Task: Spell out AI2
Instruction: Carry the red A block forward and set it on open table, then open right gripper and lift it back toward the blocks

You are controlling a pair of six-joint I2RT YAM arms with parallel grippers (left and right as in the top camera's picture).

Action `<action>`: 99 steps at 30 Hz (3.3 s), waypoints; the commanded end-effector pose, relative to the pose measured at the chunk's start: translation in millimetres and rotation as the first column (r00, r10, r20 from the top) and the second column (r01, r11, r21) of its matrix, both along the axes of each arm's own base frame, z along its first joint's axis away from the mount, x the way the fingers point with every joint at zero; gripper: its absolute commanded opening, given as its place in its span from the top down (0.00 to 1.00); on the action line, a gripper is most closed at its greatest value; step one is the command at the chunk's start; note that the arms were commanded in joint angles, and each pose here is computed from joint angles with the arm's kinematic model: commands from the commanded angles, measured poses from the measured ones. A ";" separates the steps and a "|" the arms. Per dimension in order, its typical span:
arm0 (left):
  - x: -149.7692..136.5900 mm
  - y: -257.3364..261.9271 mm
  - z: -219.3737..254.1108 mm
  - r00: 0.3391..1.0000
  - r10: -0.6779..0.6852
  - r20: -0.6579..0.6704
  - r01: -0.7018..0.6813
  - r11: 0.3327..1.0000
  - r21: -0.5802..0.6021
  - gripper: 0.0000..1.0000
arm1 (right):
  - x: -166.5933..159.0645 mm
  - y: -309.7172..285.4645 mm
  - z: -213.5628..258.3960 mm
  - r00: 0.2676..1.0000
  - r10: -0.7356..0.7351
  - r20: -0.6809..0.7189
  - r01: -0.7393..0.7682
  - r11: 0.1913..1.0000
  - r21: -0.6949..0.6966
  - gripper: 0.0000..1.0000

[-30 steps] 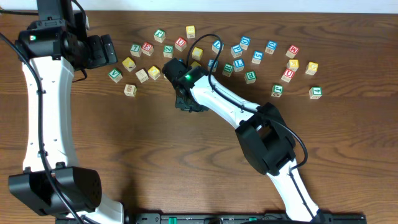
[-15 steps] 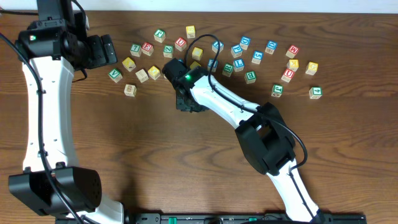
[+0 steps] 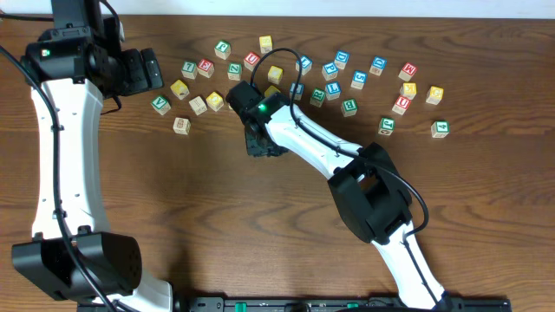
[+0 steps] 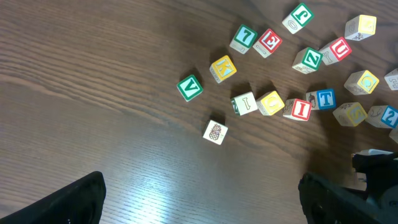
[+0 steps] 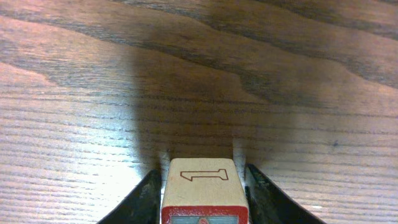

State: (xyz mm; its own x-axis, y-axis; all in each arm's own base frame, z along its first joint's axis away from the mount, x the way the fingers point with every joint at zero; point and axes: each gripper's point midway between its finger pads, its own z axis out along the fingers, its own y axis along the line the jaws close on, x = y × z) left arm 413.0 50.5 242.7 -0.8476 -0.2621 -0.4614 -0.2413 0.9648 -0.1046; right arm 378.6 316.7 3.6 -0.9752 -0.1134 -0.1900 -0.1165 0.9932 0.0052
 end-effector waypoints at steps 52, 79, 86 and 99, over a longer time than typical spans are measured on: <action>3.2 -1.7 0.3 1.000 -0.003 0.002 0.003 1.000 -0.009 0.02 | 78.7 -14.9 155.2 0.978 0.080 0.193 -0.112 0.980 0.162 0.44; 27.7 -130.4 -35.3 0.966 -0.259 -0.025 0.257 0.964 -0.066 0.02 | 100.1 -125.6 187.1 0.991 -0.081 0.109 0.061 0.981 0.183 0.43; 49.9 -163.7 -97.4 0.961 -0.257 -0.105 0.250 0.965 -0.074 0.12 | 97.2 -158.2 182.2 0.989 -0.136 0.055 0.126 0.979 0.158 0.43; 76.8 -172.8 -173.1 0.968 -0.193 -0.161 0.192 0.981 -0.021 0.37 | 93.1 -165.5 180.3 0.992 -0.117 0.038 0.111 0.984 0.137 0.41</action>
